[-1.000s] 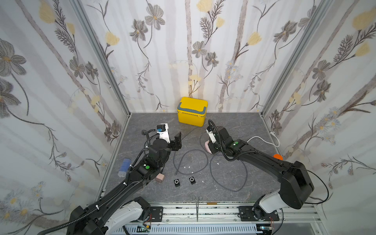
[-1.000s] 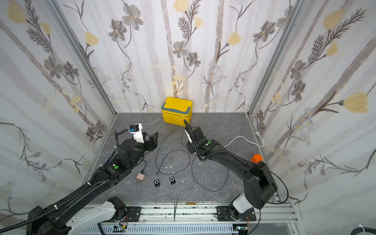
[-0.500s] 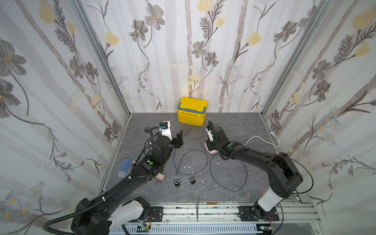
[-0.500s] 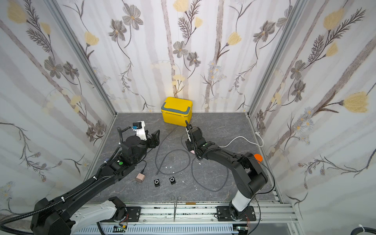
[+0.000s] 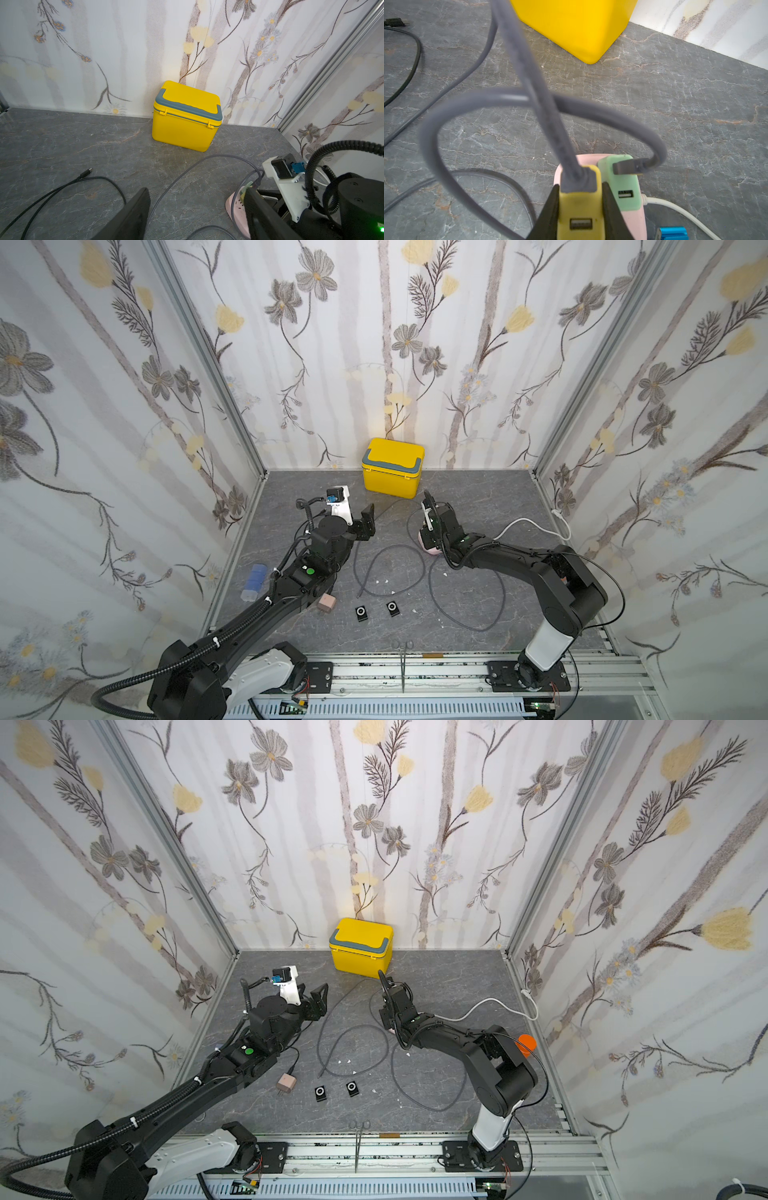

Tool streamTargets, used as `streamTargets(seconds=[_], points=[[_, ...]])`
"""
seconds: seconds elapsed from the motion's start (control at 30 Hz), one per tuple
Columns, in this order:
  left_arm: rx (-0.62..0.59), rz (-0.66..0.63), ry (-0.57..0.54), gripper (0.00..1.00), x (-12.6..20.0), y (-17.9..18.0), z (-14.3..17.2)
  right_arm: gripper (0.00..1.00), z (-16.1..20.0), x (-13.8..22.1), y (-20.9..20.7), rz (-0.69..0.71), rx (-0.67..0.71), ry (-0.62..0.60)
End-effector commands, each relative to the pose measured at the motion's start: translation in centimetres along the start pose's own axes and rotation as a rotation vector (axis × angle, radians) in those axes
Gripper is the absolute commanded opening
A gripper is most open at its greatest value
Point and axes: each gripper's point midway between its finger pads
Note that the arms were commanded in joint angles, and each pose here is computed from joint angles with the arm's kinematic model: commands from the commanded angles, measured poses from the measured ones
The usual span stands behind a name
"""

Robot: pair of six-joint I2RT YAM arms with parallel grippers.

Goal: Charge mp3
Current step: Insert the plug into the socket.

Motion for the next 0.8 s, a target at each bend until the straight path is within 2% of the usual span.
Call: streamTargets(seconds=[0.0, 0.3, 0.77], points=[[0.013, 0.022, -0.036, 0.74, 0.0, -0.5, -0.9, 0.00, -1.1, -0.2, -0.1, 0.011, -0.026, -0.061], [0.027, 0.041, -0.030, 0.74, -0.2, -0.8, -0.8, 0.00, -0.4, -1.0, -0.6, 0.036, -0.041, -0.067], [0.037, 0.060, -0.012, 0.73, -0.7, -1.2, -0.2, 0.00, -1.5, -0.4, -0.8, -0.016, -0.075, -0.157]])
Point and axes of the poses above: each gripper's point midway between its finger pads, its own x axis back along the fingers, its own y axis along the line the jaws close on, z = x × y, and after that the axes turned 9 degrees about -x, right-handed
